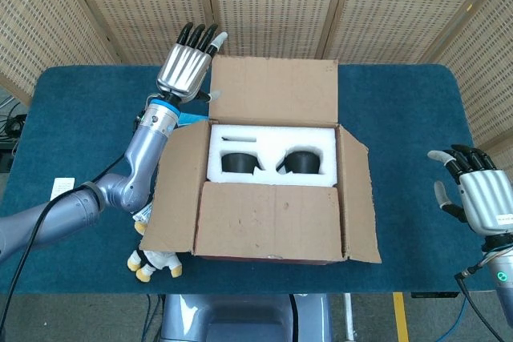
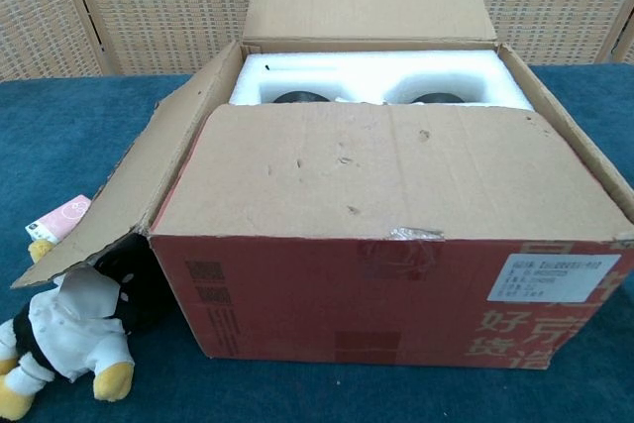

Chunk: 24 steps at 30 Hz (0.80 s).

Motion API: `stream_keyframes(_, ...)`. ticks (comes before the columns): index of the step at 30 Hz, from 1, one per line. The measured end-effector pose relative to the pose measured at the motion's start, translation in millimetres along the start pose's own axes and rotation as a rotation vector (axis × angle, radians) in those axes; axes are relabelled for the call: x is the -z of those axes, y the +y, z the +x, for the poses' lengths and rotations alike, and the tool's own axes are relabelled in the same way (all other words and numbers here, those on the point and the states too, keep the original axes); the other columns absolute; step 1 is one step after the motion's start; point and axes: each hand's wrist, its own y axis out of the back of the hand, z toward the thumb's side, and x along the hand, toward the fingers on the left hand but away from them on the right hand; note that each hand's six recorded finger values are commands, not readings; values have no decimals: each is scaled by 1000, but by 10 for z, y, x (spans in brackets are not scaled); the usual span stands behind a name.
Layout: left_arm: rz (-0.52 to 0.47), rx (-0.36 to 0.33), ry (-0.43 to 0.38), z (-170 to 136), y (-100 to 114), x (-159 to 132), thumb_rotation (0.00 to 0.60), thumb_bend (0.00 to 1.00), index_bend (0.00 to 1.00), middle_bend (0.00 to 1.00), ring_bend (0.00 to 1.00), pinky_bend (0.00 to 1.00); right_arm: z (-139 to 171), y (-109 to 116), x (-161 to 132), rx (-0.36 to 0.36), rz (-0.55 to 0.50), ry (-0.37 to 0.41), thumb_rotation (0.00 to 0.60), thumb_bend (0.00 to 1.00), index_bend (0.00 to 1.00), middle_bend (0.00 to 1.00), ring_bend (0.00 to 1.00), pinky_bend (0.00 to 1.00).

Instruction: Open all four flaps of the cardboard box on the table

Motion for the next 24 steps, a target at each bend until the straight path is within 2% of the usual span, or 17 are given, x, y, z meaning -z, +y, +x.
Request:
stream_keyframes(6, -52, 48, -54, -159, 16, -32, 414, 198, 79, 0, 0, 0, -10, -32, -37, -15, -1, 10, 600, 543, 249, 313, 185, 192)
stream_keyframes(11, -117, 127, -113, -372, 11, -68, 407, 201, 132, 0, 0, 0, -14, -50, -67, -19, 3, 14, 600, 543, 249, 313, 180, 191)
stream_keyframes(13, -151, 167, -135, -479, -6, -78, 365, 201, 147, 0, 0, 0, -11, -57, -76, -21, 5, 15, 600, 543, 249, 313, 179, 191)
stream_keyframes(18, -257, 276, -174, -739, -73, -92, 111, 193, 217, 0, 0, 0, -9, -83, -92, -25, 7, 15, 600, 542, 249, 313, 176, 192)
stream_keyframes(20, -308, 331, -187, -850, -111, -101, 74, 184, 260, 0, 0, 0, -12, -93, -103, -25, 6, 16, 600, 541, 249, 313, 176, 192)
stream_keyframes(24, -405, 421, -200, -1018, -171, -125, 44, 174, 328, 0, 0, 0, -12, -113, -117, -28, 4, 19, 600, 543, 249, 313, 176, 192)
